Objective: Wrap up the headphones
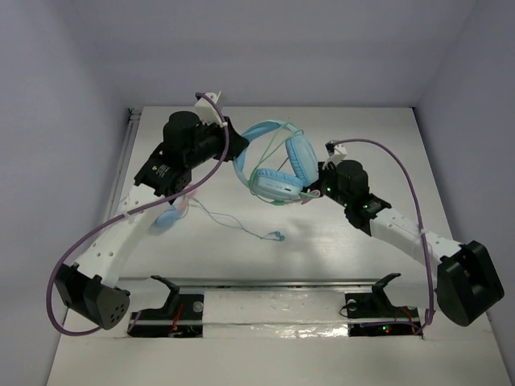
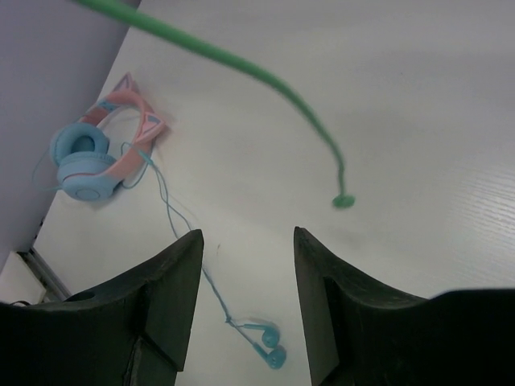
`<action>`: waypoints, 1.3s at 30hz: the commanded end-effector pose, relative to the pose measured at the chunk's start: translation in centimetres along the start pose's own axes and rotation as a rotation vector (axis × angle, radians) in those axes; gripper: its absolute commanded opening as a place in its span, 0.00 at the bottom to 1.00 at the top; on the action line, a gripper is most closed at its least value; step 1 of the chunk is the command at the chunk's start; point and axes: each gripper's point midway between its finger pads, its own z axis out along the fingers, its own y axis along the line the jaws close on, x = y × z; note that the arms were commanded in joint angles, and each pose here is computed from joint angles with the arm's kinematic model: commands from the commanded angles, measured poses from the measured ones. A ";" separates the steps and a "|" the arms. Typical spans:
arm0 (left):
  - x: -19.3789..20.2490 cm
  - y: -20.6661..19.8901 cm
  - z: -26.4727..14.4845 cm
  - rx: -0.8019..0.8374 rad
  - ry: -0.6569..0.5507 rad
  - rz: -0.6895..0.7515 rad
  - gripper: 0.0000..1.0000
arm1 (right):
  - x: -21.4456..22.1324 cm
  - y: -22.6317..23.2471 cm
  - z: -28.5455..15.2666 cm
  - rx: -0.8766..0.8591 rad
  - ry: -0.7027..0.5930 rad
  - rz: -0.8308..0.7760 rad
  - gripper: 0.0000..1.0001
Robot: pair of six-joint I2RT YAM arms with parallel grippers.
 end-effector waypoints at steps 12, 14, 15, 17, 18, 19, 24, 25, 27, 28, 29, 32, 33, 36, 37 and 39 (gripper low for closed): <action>-5.9 -4.7 -2.1 0.163 -0.156 -0.007 0.00 | 0.1 -2.0 4.4 -0.001 -0.096 0.003 0.55; -5.8 -4.6 -2.1 0.159 -0.152 -0.004 0.00 | 0.1 -2.4 5.6 0.004 -0.094 -0.015 0.55; -5.8 -4.6 -2.1 0.159 -0.150 -0.004 0.00 | -0.4 -2.2 6.0 -0.004 -0.115 -0.026 0.54; -5.8 -4.6 -2.1 0.156 -0.147 -0.004 0.00 | -0.9 -2.9 6.7 0.028 -0.134 -0.038 0.54; -5.9 -4.6 -2.1 0.155 -0.149 -0.004 0.00 | -1.5 -2.9 6.9 0.034 -0.149 -0.046 0.54; -6.0 -4.6 -2.1 0.153 -0.148 -0.003 0.00 | -1.8 -3.0 6.9 0.045 -0.157 -0.048 0.54; -6.3 -4.9 -2.3 0.165 -0.151 -0.003 0.00 | -1.8 -3.3 6.3 0.067 -0.163 -0.046 0.54; -6.4 -4.9 -2.3 0.162 -0.154 -0.003 0.00 | -1.8 -3.8 6.1 0.089 -0.169 -0.039 0.54; -6.3 -4.7 -2.1 0.156 -0.152 -0.003 0.00 | -1.9 -3.8 5.5 0.094 -0.186 -0.036 0.54; -6.2 -4.7 -2.0 0.155 -0.149 -0.006 0.00 | -1.9 -4.5 5.2 0.131 -0.197 -0.033 0.54; -6.3 -4.7 -2.0 0.157 -0.151 -0.003 0.00 | -2.0 -4.5 5.1 0.134 -0.200 -0.036 0.54; -6.2 -4.9 -1.8 0.168 -0.144 -0.011 0.00 | -2.5 -3.7 5.0 0.092 -0.220 -0.053 0.54; -6.1 -4.9 -1.7 0.170 -0.142 -0.016 0.00 | -3.0 -3.2 5.0 0.069 -0.241 -0.056 0.53; -6.1 -4.8 -1.7 0.162 -0.142 -0.021 0.00 | -3.6 -1.8 5.1 -0.004 -0.269 -0.061 0.31; -6.1 -4.7 -1.8 0.155 -0.141 -0.025 0.00 | -3.6 -1.6 5.2 -0.019 -0.267 -0.061 0.26; -6.6 -4.3 -1.9 0.126 -0.158 -0.031 0.00 | -3.2 -1.3 5.3 -0.039 -0.248 -0.054 0.16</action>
